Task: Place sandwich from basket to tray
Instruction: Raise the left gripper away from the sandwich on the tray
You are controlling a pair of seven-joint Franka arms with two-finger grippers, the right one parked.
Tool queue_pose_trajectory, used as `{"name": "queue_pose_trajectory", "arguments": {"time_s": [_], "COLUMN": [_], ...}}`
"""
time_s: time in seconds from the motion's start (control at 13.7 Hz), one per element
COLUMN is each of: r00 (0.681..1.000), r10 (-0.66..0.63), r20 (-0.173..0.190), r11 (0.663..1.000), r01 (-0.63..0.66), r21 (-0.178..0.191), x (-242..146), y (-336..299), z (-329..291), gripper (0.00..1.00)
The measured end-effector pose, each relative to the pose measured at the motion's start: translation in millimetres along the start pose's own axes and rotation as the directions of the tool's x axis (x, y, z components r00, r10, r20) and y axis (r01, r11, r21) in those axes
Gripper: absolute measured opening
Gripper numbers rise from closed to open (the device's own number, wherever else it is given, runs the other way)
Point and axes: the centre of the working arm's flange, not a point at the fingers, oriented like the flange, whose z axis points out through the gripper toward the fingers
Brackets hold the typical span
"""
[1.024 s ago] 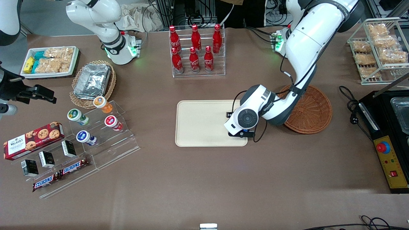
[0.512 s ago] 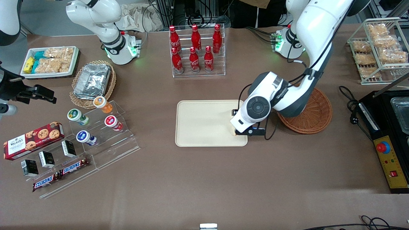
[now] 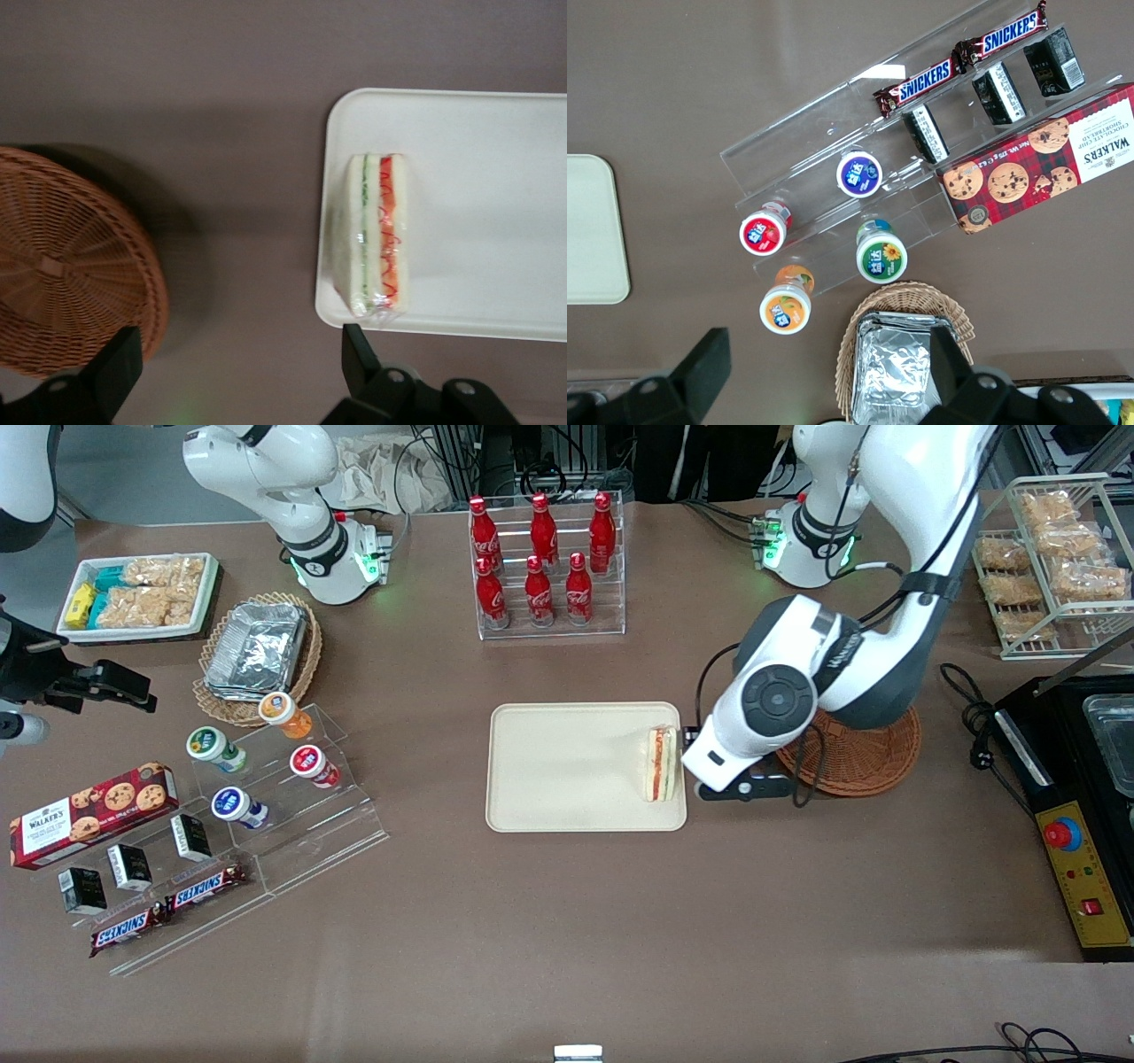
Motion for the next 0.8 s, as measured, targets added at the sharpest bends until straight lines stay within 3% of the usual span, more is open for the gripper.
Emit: {"name": "queue_pose_trajectory", "arguments": {"time_s": [0.22,0.44,0.8], "r00": [0.999,0.994,0.985], "r10": [0.043,0.083,0.106], "r20": [-0.024,-0.068,-0.133], "r11": [0.999,0.994,0.991], "r01": [-0.043,-0.078,-0.093], "r21": [0.015,0.070,0.100], "x": [8,11,7], "y": [-57,-118,-220], "z": [-30,-61,-106], "gripper": [1.00,1.00,1.00]}}
